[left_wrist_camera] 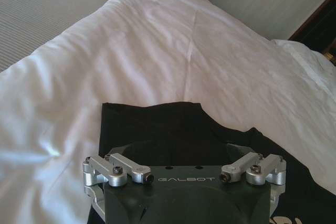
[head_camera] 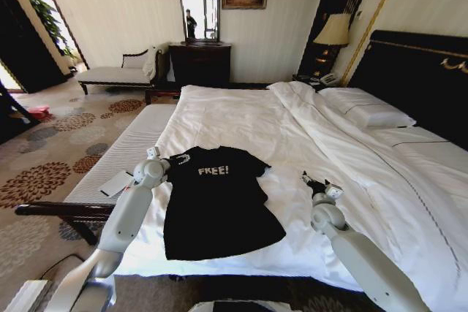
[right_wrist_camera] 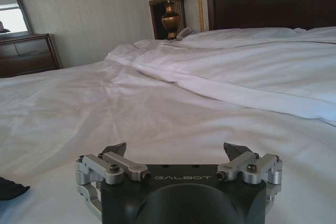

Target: Fold the clothes on the bed.

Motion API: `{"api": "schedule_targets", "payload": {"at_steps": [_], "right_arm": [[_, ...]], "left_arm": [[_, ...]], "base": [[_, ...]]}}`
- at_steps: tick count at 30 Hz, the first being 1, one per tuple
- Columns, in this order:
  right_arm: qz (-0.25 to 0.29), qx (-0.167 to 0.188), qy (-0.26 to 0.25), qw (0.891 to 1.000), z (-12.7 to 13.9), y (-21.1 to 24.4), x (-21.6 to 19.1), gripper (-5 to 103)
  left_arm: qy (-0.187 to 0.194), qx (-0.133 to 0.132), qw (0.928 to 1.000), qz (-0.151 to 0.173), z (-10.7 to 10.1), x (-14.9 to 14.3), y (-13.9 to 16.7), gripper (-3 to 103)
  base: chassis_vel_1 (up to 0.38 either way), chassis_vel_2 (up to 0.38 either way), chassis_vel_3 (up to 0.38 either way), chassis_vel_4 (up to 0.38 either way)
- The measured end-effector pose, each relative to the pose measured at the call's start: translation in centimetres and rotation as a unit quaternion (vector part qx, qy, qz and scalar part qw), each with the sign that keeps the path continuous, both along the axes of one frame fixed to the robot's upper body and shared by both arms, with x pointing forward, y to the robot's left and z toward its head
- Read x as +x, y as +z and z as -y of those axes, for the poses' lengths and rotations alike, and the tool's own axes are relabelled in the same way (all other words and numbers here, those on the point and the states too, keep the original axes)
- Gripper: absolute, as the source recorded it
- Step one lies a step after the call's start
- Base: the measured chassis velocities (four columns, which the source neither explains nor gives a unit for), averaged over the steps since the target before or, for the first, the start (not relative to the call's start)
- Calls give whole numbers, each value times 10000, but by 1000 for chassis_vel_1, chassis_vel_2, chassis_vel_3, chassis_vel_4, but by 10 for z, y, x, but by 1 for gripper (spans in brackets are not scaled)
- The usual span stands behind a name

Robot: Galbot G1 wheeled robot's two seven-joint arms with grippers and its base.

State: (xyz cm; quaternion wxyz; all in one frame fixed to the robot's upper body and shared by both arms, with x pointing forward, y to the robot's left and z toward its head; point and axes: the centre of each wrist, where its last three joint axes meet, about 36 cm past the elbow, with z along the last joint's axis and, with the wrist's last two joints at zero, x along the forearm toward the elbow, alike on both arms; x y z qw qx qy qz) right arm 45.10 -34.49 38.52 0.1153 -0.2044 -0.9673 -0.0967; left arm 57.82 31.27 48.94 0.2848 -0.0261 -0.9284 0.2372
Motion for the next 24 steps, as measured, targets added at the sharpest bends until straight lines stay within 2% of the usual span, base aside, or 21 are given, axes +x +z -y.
{"api": "schedule_targets", "payload": {"at_steps": [2, 7, 12, 16, 19, 22, 23, 24], "right_arm": [[-13, 2, 20, 10000, -2, -1, 0, 100], [-24, -1, 39, 10000, -3, -2, -1, 100], [-21, -6, 38, 10000, -3, -2, -1, 100], [-26, -15, 26, 10000, -2, -2, -2, 100], [-28, -23, 10, 10000, -1, -3, -2, 100], [-21, -30, -2, 10000, 0, -2, -2, 100], [-21, -30, -2, 10000, 0, -2, -2, 100], [-21, -32, -4, 10000, 1, -2, -2, 100]], "left_arm": [[150, -73, 9999, -44, -12, 1, -4, 100], [273, -123, 9995, -114, -21, 6, -13, 100], [334, -117, 9992, -170, -22, 12, -21, 101], [349, -135, 9991, -214, -21, 14, -27, 97], [359, -124, 9990, -240, -19, 16, -33, 93], [395, -115, 9987, -291, -18, 21, -40, 78], [395, -115, 9987, -291, -18, 21, -40, 78], [403, -125, 9986, -306, -18, 23, -41, 72]], "base": [[0, 0, 0, 0], [0, 0, 0, 0], [0, 0, 0, 0], [0, 0, 0, 0], [0, 0, 0, 0], [0, 0, 0, 0], [0, 0, 0, 0], [0, 0, 0, 0]]}}
